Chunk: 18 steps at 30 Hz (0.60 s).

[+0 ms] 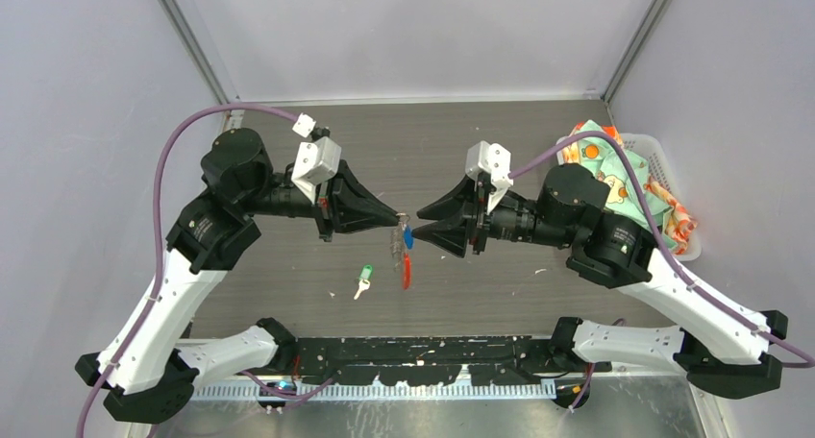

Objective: Put the keys on the keyring

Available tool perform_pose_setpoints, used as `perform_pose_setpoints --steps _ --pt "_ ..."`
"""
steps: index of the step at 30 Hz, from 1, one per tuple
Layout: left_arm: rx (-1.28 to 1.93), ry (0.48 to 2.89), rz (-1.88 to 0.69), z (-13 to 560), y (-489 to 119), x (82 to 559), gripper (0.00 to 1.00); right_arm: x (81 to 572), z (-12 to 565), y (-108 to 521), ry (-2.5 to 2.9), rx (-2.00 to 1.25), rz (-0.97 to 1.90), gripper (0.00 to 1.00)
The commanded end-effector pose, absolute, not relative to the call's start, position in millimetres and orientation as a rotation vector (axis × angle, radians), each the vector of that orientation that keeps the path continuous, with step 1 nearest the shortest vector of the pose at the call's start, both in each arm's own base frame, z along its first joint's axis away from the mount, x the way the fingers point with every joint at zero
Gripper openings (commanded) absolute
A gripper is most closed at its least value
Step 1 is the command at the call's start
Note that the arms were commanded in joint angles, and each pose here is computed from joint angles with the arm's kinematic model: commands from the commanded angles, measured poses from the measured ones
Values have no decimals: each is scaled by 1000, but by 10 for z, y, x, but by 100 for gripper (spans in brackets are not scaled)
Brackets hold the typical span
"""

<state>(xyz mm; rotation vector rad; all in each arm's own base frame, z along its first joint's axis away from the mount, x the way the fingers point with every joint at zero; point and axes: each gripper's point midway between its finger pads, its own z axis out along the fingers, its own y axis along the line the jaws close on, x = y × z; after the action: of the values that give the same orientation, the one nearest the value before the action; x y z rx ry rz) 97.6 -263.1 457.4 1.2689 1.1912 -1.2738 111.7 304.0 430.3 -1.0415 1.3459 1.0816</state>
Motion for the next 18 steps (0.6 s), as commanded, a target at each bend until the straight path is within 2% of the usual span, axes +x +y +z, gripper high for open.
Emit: perform_pose_setpoints --steps 1,11,18 --pt "1256 1102 -1229 4776 -2590 941 0 1155 4484 3067 1298 -965 1112 41" --pt "1251 1101 -1220 4792 -2596 964 0 1191 4513 3221 1291 -942 1166 31" --pt "1251 1101 -1219 4787 -2588 957 0 1285 4584 3203 1291 -890 1132 3"
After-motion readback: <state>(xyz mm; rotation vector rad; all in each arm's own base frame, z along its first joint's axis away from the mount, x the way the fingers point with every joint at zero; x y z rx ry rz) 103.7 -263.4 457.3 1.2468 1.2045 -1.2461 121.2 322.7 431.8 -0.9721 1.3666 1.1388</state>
